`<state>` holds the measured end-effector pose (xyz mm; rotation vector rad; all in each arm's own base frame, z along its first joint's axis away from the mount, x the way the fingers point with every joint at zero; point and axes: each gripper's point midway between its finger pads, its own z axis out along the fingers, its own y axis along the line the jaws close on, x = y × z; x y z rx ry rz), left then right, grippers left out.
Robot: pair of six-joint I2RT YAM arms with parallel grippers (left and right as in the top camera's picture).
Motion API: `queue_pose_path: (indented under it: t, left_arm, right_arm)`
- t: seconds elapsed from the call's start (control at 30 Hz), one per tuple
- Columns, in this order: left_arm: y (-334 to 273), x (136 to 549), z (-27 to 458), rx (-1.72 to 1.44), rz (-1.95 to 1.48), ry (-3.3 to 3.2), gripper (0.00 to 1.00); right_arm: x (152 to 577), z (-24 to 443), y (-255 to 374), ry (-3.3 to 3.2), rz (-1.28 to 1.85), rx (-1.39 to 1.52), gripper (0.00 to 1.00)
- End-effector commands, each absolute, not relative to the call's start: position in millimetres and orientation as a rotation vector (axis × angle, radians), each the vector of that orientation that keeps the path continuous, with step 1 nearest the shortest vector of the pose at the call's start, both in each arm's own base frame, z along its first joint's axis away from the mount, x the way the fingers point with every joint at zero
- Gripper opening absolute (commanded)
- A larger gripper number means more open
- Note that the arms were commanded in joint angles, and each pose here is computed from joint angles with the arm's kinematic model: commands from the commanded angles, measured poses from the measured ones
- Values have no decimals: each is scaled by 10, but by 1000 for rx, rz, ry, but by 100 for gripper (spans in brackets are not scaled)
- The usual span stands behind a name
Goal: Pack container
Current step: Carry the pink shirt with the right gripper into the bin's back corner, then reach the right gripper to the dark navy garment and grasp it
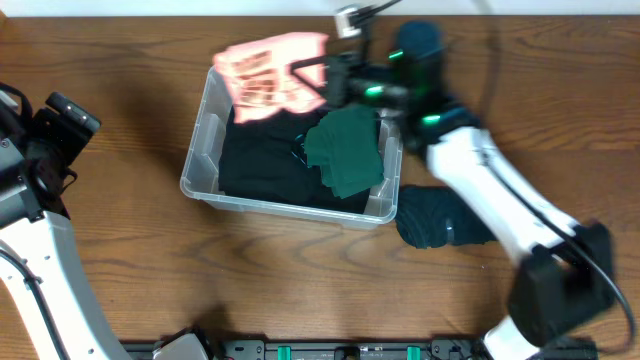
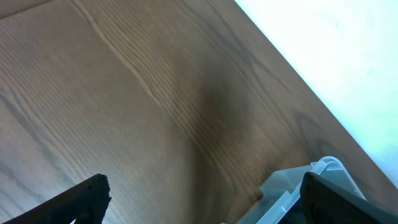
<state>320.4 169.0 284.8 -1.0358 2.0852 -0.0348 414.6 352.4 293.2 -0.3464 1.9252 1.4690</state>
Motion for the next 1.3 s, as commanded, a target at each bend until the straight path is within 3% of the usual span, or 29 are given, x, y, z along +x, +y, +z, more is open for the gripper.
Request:
queue_pose_path:
  t: [0.0, 0.13, 0.17, 0.27, 0.33, 0.5, 0.7, 0.93, 1.07, 1.17, 1.27]
  left_arm:
    - [1712, 3193, 2830, -1047, -27, 2085, 98]
    - [1712, 3192, 2829, -1047, -27, 2085, 98]
    - [1712, 3193, 2830, -1047, -27, 2085, 98]
    - [1712, 3193, 2830, -1047, -27, 2085, 98]
    - [1712, 3193, 2830, -1047, -27, 2085, 98]
    - [1712, 3192, 2829, -1047, -27, 2085, 98]
    - [1712, 3193, 2830, -1047, -27, 2085, 98]
    - [1712, 3193, 2830, -1047, -27, 2085, 98]
    - [1712, 3193, 2830, -1047, -27, 2085, 98]
    - [1712, 3192, 2829, -1047, -27, 2085, 98]
    - [1712, 3193, 2830, -1047, -27, 2085, 98]
  right_arm:
    - [4502, 2447, 3657, 1997, 1365, -62, 1]
    - [4698, 1724, 3673, 2116, 1259, 60, 1]
    - [4686, 1272, 3719, 2221, 1294, 148, 1]
    - [4602, 1000, 3774, 2294, 1325, 130, 4]
    - [4539, 913, 3781, 2331, 1319, 90, 29]
    - [4500, 1262, 3705, 2275, 1298, -72, 54]
    - [4505, 2059, 3059, 2210, 1141, -139, 59]
    - [4349, 2932, 1598, 2148, 974, -4, 64]
    - [4105, 2846, 660, 2245, 829, 224, 66]
    - [3831, 2487, 115, 2398, 699, 389, 86]
    - [3483, 2028, -287, 2595, 553, 601, 92]
